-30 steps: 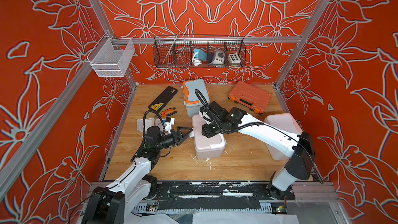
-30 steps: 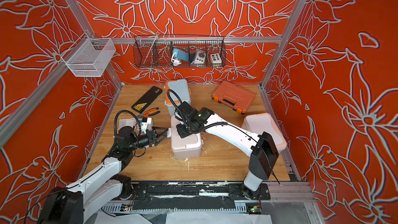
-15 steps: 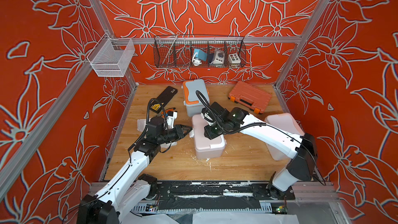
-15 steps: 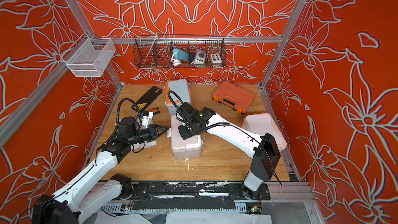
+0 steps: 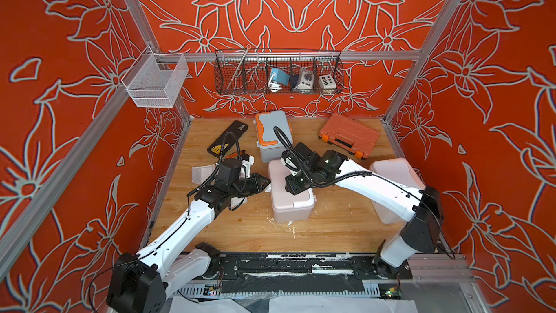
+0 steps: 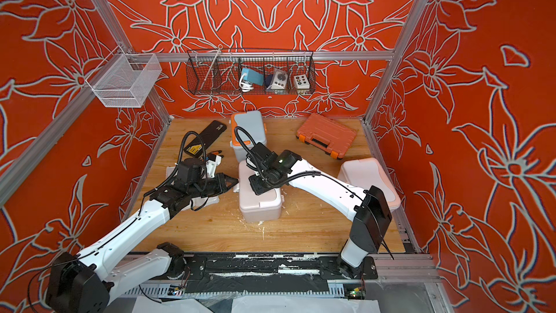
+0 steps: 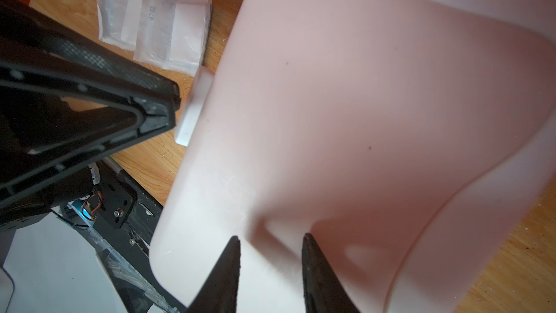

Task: Open first aid kits and take out gauze
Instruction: Fasten the fastener of the first aid kit.

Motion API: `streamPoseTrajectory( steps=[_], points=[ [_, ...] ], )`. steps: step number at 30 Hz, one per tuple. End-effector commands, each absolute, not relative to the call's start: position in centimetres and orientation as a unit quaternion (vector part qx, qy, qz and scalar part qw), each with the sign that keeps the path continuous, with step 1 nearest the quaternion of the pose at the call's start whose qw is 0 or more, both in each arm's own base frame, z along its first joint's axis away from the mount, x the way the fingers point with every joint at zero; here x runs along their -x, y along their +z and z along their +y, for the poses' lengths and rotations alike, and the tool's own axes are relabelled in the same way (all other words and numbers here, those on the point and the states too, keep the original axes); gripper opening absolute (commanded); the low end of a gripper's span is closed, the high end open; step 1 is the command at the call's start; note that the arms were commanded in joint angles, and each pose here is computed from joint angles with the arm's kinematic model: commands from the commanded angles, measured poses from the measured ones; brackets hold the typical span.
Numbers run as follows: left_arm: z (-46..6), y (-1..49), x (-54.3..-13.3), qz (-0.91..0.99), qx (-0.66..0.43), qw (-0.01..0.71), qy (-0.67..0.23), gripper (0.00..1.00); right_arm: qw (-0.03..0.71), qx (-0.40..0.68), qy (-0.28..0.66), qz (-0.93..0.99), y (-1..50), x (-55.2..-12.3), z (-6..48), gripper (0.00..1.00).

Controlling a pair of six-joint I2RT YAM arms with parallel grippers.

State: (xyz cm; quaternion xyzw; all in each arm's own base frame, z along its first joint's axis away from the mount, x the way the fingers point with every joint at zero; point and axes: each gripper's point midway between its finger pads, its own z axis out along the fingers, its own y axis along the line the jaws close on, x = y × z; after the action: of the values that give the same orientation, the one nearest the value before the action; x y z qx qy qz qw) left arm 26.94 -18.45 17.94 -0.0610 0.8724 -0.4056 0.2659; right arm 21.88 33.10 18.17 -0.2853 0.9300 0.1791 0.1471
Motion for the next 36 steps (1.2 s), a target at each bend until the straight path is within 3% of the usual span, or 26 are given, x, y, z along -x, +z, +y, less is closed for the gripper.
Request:
streamPoseTrajectory(
  steps=[1, 14, 36],
  points=[
    [-18.6, 17.7, -27.1, 0.874, 0.055, 0.267, -0.401, 0.22, 0.112, 0.284, 0.149, 0.941, 16.2, -21.1, 31.5, 0.36],
    [-19.3, 16.0, -27.0, 0.873, 0.057, 0.250, -0.415, 0.23, 0.108, 0.284, 0.152, 0.941, 15.8, -21.0, 31.7, 0.36],
    [-20.6, 16.2, -26.4, 0.850, 0.053, 0.233, -0.470, 0.39, 0.093, 0.280, 0.148, 0.944, 14.4, -20.7, 31.6, 0.36]
  ],
)
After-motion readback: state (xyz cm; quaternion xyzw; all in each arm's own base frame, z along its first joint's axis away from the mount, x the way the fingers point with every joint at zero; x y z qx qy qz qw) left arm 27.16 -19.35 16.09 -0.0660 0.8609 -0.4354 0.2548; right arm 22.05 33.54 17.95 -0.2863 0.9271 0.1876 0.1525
